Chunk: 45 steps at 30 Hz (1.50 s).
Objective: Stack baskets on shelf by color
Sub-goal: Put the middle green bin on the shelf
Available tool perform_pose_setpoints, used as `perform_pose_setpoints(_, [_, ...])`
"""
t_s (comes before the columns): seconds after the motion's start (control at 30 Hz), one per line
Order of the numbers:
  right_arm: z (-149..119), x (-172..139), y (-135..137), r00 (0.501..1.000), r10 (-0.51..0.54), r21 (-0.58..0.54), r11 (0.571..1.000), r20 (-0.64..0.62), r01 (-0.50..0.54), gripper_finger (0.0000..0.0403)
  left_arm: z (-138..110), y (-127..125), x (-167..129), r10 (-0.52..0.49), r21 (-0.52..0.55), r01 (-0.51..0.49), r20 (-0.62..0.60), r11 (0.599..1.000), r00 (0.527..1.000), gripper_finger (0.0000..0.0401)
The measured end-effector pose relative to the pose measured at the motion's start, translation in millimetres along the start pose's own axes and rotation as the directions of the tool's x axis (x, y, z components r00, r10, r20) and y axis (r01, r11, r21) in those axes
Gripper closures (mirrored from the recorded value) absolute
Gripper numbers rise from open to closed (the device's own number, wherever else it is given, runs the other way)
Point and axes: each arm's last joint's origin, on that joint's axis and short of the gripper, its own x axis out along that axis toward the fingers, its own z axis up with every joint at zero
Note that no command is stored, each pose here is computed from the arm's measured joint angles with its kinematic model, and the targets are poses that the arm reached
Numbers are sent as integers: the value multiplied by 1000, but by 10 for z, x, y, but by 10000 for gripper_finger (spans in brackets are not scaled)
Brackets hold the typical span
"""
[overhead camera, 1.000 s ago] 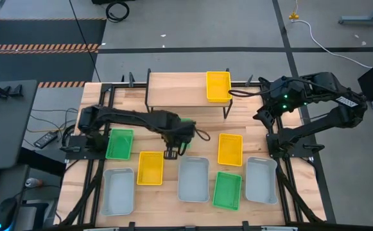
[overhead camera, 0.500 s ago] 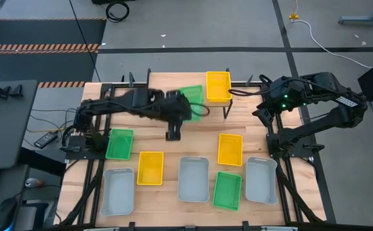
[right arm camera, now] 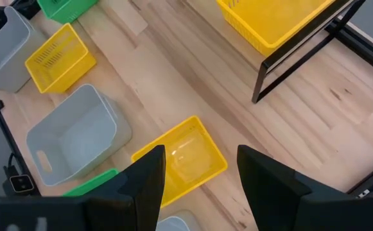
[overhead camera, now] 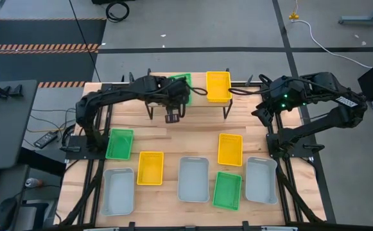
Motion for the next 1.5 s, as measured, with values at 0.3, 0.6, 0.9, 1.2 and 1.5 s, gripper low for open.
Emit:
perform_pose_setpoints(0.3, [1,0,-1,1000,-4,9,1000,3,4,203,35,62,199,23,34,-25,37,999,999,386])
perform_pose_setpoints(0.6, [0,-1,-2,1000,-4,46,999,3,4,203,106,31,477,27,51,-28,11,998,1000,378])
perform_pose_setpoints(0.9, [1,0,-3,1000,-4,54,999,2,4,203,172,68,500,56,52,-59,73,997,996,373])
perform_pose_setpoints(1.2, [1,-1,-4,1000,-5,55,999,3,5,203,181,108,508,65,65,-70,89,995,994,376])
perform_pose_setpoints(1.5, [1,0,-4,1000,-5,54,999,3,5,203,173,132,514,68,57,-73,86,996,994,347])
